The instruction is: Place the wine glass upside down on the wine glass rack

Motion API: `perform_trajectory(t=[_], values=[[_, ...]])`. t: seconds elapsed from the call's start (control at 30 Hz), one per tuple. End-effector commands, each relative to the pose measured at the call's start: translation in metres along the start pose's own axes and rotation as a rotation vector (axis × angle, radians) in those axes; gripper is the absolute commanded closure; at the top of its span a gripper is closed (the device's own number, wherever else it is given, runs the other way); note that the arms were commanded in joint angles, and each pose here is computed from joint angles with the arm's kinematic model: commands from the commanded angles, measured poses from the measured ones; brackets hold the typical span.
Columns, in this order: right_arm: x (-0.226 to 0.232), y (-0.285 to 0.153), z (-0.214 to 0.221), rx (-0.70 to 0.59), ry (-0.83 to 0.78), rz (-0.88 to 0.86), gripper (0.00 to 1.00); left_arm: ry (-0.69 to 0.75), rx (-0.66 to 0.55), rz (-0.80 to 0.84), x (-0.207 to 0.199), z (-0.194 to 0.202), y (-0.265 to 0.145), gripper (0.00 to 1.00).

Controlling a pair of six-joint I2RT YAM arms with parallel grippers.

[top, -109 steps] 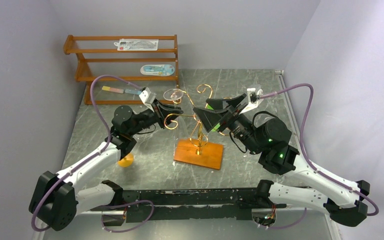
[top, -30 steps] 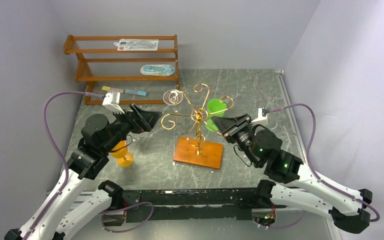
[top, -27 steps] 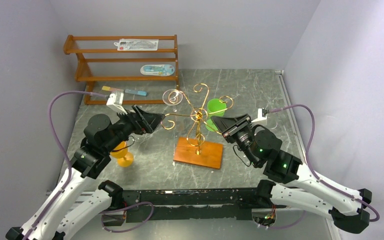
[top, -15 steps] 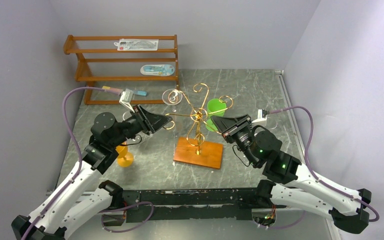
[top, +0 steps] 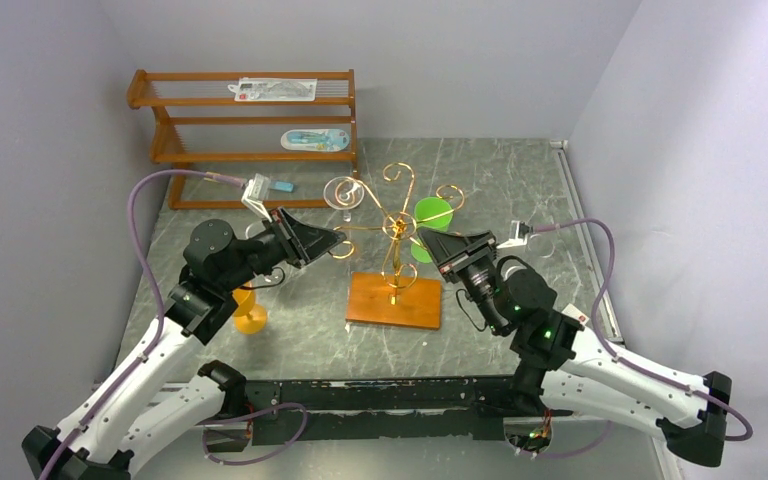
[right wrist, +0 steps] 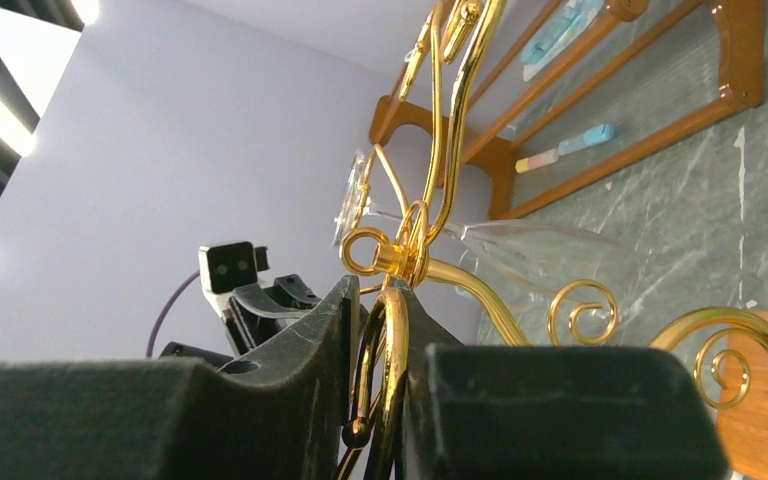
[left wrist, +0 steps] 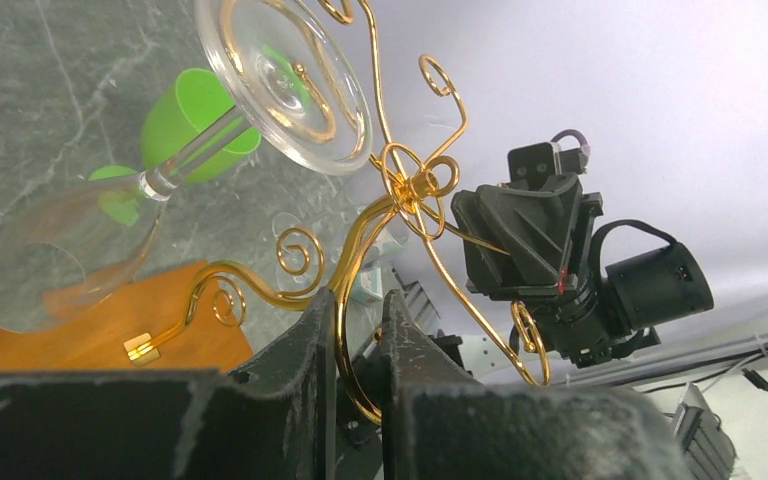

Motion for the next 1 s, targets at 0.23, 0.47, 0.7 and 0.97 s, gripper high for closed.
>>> perform_trajectory(t=[0.23, 0.47, 0.7, 0.97], values=[[-0.048, 0.007, 0.042, 0.106, -0.291, 0.036, 0.91, 0.297, -0.128, 0.086, -0.033, -0.039, 0.010, 0.95], [-0.042, 0.016, 0.046, 0.111, -0.300, -0.003, 0.90, 0.363, -0.215, 0.004, -0.021, -0.059, 0.008, 0.95], [-0.033, 0.021, 0.044, 0.127, -0.321, -0.007, 0.86, 0.350, -0.288, -0.051, -0.002, -0.079, -0.003, 0.95], [-0.031, 0.028, 0.036, 0.156, -0.327, 0.080, 0.78, 0.308, -0.221, -0.052, 0.012, -0.076, 0.002, 0.94]])
Point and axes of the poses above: each gripper's point midway between its finger pads, its own y axis out along the fingers, its own x axis along the line the jaws close on, z = x × y, the point moved 3 cm from there along -y, back along the fingers, and after that the axes turned 10 degrees about -y, right-handed, at the moved point
